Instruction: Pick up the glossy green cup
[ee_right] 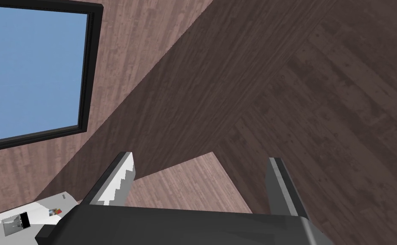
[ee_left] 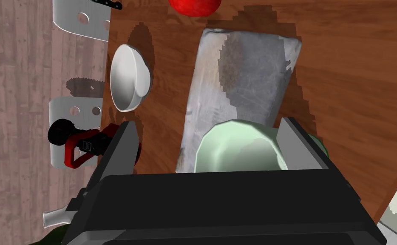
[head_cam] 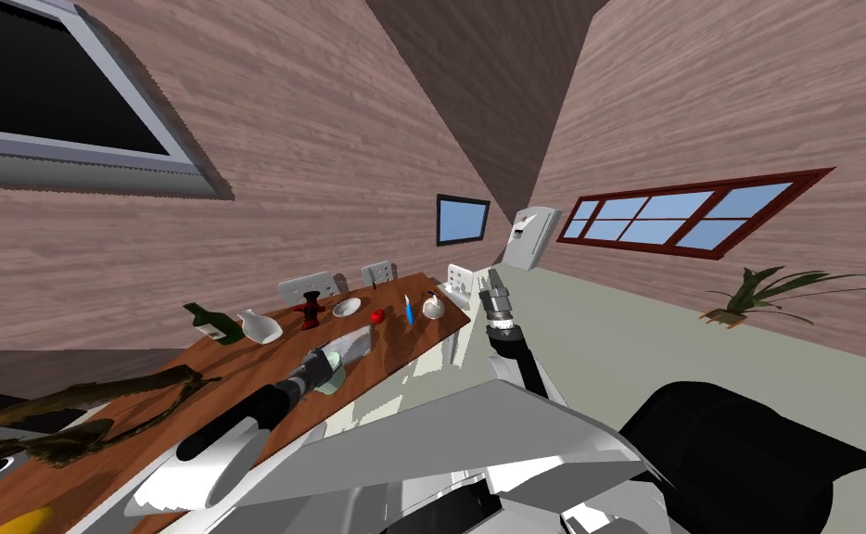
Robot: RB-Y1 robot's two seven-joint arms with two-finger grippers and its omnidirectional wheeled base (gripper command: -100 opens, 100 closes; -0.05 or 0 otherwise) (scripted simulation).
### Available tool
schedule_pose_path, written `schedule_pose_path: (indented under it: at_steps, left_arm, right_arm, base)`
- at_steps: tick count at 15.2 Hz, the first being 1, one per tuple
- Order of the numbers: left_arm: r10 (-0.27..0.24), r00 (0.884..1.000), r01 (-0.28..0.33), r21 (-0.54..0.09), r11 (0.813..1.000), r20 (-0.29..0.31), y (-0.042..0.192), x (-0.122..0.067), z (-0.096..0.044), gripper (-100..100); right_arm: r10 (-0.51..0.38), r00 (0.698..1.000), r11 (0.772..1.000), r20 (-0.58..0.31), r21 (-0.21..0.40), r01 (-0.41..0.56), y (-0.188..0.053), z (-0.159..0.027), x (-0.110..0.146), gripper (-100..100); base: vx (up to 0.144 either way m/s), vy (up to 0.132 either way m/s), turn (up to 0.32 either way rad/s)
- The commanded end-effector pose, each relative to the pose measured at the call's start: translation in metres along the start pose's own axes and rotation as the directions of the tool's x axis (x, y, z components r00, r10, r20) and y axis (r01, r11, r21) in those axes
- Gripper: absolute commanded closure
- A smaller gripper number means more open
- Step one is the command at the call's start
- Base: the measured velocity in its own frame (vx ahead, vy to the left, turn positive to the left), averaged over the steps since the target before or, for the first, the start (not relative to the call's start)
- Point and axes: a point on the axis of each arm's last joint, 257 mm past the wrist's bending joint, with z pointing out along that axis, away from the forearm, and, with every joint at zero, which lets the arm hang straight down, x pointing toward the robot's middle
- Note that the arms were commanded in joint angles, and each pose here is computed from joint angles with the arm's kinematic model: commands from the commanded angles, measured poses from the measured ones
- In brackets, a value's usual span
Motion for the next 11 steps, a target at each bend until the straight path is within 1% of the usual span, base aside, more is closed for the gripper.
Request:
schedule_pose_path:
  at_steps: [1, 2, 3, 4, 5, 6, 7, 9, 10, 11]
  left_arm:
    - [-0.047, 0.998, 0.049, -0.055, 0.997, 0.038, 0.009, -0.014, 0.0, -100]
    - [-0.046, 0.998, 0.049, -0.067, 0.997, 0.049, 0.013, -0.017, 0.0, -100]
    - [-0.077, 0.994, 0.084, -0.097, 0.992, 0.074, 0.016, -0.027, -0.001, -100]
    - [-0.076, 0.994, 0.085, -0.109, 0.99, 0.084, 0.02, -0.029, -0.002, -100]
    - [-0.104, 0.988, 0.12, -0.137, 0.983, 0.114, 0.024, -0.039, -0.003, -100]
    - [-0.103, 0.987, 0.12, -0.146, 0.982, 0.122, 0.026, -0.041, -0.004, -100]
    - [-0.13, 0.98, 0.154, -0.167, 0.974, 0.149, 0.029, -0.049, -0.005, -100]
    - [-0.128, 0.979, 0.156, -0.179, 0.971, 0.16, 0.032, -0.052, -0.006, -100]
    - [-0.15, 0.969, 0.19, -0.205, 0.96, 0.196, 0.036, -0.062, -0.009, -100]
    - [-0.15, 0.969, 0.191, -0.207, 0.96, 0.198, 0.037, -0.062, -0.01, -100]
  right_arm:
    - [0.0, 1.0, 1.0, 0.0, 0.0, 0.0, 0.0, 0.0, 0.0, 0]
    - [0.0, 1.0, 1.0, 0.0, 0.0, 0.0, 0.0, 0.0, 0.0, 0]
    - [0.0, 1.0, 1.0, 0.0, 0.0, 0.0, 0.0, 0.0, 0.0, 0]
    - [0.0, 1.0, 1.0, 0.0, 0.0, 0.0, 0.0, 0.0, 0.0, 0]
    - [0.0, 1.0, 1.0, 0.0, 0.0, 0.0, 0.0, 0.0, 0.0, 0]
    - [0.0, 1.0, 1.0, 0.0, 0.0, 0.0, 0.0, 0.0, 0.0, 0]
    - [0.0, 1.0, 1.0, 0.0, 0.0, 0.0, 0.0, 0.0, 0.0, 0]
    - [0.0, 1.0, 1.0, 0.0, 0.0, 0.0, 0.0, 0.0, 0.0, 0]
    - [0.0, 1.0, 1.0, 0.0, 0.0, 0.0, 0.0, 0.0, 0.0, 0]
    - [0.0, 1.0, 1.0, 0.0, 0.0, 0.0, 0.0, 0.0, 0.0, 0]
  base:
    - [0.0, -0.023, -0.094]
    - [0.0, -0.023, -0.07]
    - [0.0, -0.023, -0.07]
    - [-0.001, -0.022, -0.06]
    - [0.0, -0.027, -0.068]
    - [0.001, -0.024, -0.064]
    - [0.0, -0.021, -0.089]
    - [-0.001, -0.014, -0.04]
    - [0.0, -0.014, -0.032]
    - [0.0, -0.014, -0.049]
